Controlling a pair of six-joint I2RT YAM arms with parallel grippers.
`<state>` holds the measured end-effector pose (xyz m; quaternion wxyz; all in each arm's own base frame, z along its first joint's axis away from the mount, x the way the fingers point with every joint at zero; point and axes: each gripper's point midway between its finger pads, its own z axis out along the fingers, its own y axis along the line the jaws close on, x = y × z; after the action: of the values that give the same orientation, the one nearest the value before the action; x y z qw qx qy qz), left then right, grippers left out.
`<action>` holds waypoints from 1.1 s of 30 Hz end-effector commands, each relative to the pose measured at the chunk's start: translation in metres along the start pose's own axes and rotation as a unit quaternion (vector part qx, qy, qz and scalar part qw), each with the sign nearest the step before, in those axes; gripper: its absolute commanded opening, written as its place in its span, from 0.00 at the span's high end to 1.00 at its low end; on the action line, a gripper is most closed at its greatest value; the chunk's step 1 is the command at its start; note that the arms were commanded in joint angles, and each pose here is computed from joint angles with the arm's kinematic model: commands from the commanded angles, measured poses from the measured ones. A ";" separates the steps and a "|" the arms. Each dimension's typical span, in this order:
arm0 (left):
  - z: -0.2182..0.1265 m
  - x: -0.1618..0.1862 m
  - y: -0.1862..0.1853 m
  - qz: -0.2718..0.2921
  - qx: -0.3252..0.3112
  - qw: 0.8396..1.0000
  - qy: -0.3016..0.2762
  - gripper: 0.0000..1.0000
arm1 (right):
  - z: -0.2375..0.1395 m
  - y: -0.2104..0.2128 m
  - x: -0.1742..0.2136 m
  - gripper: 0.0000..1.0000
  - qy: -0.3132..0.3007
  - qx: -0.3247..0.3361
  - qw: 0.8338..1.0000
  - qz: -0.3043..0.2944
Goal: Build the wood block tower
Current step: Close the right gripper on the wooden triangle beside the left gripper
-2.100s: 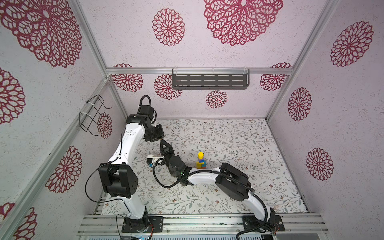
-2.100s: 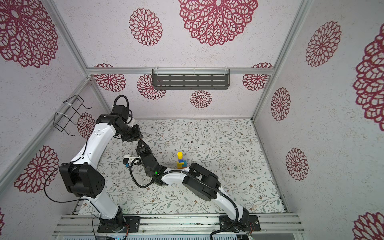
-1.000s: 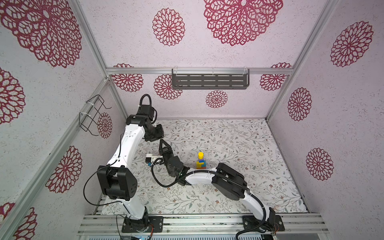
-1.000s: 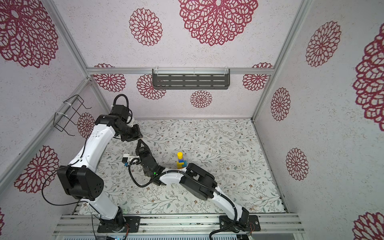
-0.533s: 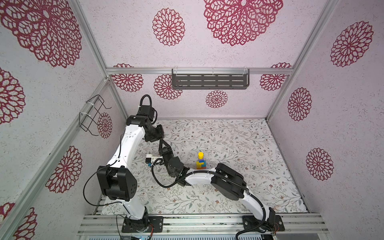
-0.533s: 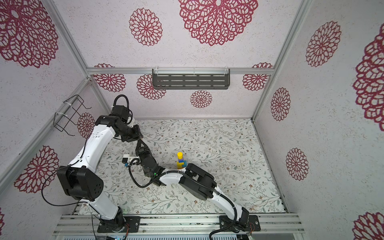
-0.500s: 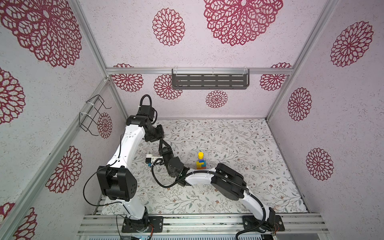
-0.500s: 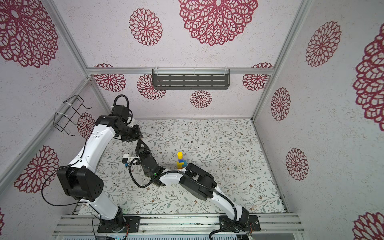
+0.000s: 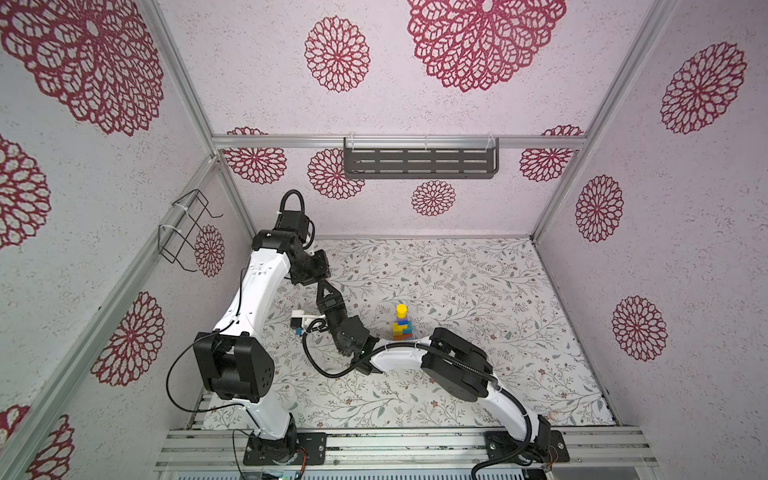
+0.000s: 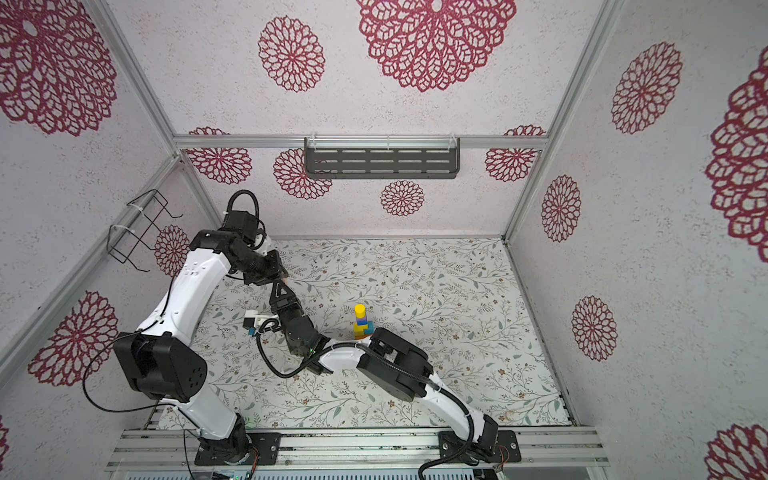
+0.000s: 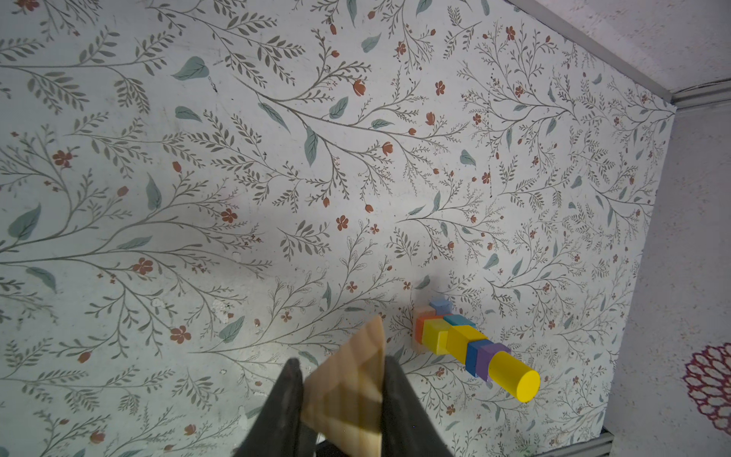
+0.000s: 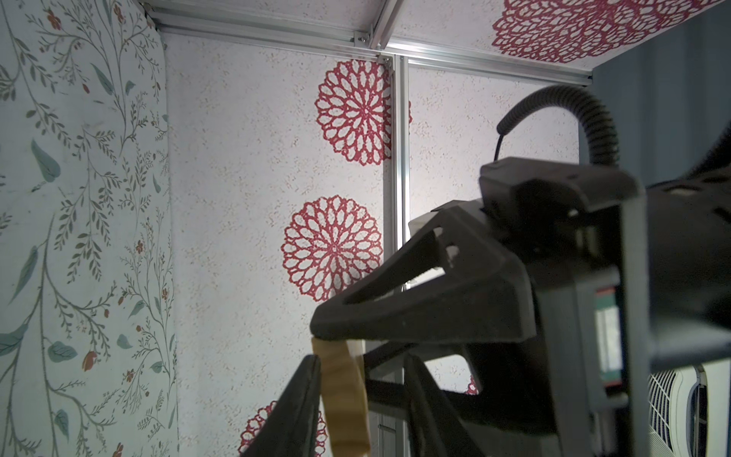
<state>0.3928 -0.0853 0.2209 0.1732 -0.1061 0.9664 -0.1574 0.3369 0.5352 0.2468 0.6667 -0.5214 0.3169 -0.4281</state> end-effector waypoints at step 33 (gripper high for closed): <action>-0.004 0.012 -0.002 0.018 0.001 1.000 0.017 0.74 | 0.004 -0.041 0.028 1.00 0.032 0.062 0.998 -0.010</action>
<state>0.3905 -0.0899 0.2201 0.1694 -0.0933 0.9676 -0.1625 0.3351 0.5312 0.2494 0.6686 -0.5184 0.2929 -0.4454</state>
